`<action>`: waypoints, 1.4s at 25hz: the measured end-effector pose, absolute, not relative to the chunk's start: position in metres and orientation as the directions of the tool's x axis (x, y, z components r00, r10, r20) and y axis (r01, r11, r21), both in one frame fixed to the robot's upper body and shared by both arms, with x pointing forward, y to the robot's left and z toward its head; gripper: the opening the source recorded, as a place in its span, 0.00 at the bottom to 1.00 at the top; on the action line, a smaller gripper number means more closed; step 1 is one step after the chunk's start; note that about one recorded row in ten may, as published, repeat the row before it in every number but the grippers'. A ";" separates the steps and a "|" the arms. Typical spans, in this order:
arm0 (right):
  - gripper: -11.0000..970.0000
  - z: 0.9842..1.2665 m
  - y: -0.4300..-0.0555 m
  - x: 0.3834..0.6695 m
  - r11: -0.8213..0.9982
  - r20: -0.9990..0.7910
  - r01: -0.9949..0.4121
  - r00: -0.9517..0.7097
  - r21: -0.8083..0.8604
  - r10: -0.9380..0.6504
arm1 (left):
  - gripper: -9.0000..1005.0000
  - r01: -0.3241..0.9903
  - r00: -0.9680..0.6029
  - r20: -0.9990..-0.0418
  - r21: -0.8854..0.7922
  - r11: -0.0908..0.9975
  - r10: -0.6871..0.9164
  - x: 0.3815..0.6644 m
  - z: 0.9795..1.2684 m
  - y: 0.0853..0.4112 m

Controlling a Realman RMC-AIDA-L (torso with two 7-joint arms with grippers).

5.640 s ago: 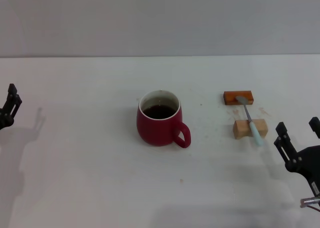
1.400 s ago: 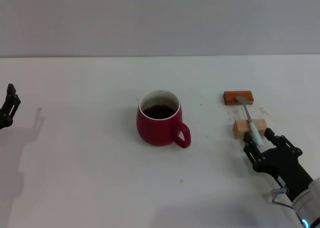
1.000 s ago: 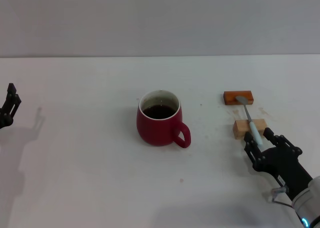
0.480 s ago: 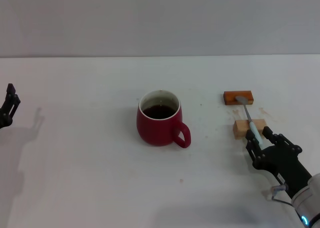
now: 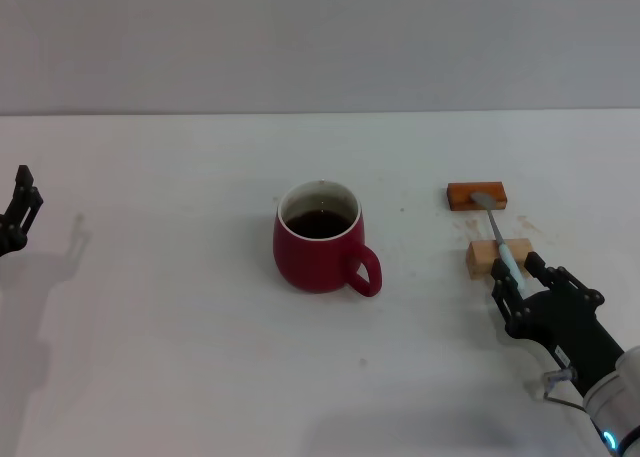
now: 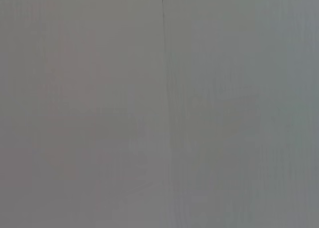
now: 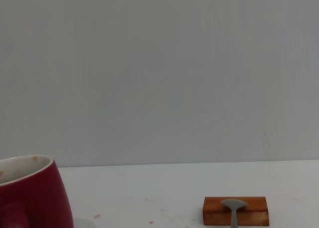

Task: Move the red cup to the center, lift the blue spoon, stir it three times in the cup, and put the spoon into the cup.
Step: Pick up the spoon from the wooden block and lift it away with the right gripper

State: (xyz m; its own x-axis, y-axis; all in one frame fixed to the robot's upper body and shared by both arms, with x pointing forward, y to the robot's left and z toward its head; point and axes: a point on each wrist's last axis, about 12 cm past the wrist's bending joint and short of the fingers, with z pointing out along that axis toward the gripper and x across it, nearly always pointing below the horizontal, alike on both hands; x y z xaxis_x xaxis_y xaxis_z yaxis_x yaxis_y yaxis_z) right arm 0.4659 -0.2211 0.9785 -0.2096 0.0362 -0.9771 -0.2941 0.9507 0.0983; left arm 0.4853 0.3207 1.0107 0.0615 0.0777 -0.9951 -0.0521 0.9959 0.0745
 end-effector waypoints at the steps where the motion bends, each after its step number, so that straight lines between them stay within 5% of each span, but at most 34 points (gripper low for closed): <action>1: 0.40 0.979 -0.221 0.466 0.951 -0.977 -0.294 -0.210 0.098 0.036 | 0.85 -0.052 0.061 -0.995 0.075 0.996 0.078 0.485 1.011 0.321; 30: 0.35 0.978 -0.219 0.469 0.949 -0.973 -0.300 -0.227 0.099 0.030 | 0.85 -0.051 0.062 -0.995 0.076 0.996 0.079 0.486 1.011 0.321; 35: 0.25 0.976 -0.219 0.469 0.947 -0.967 -0.293 -0.250 0.130 0.056 | 0.85 -0.053 0.057 -0.995 0.084 0.995 0.087 0.485 1.010 0.323</action>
State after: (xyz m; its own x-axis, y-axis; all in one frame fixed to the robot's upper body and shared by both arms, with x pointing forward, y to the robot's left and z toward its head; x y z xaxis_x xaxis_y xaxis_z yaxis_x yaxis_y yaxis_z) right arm 0.4686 -0.2193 0.9764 -0.2495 0.0557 -0.9668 -0.2934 0.9471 0.1303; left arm 0.4854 0.3228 1.0102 0.0566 0.0874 -0.9946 -0.0533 0.9950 0.0844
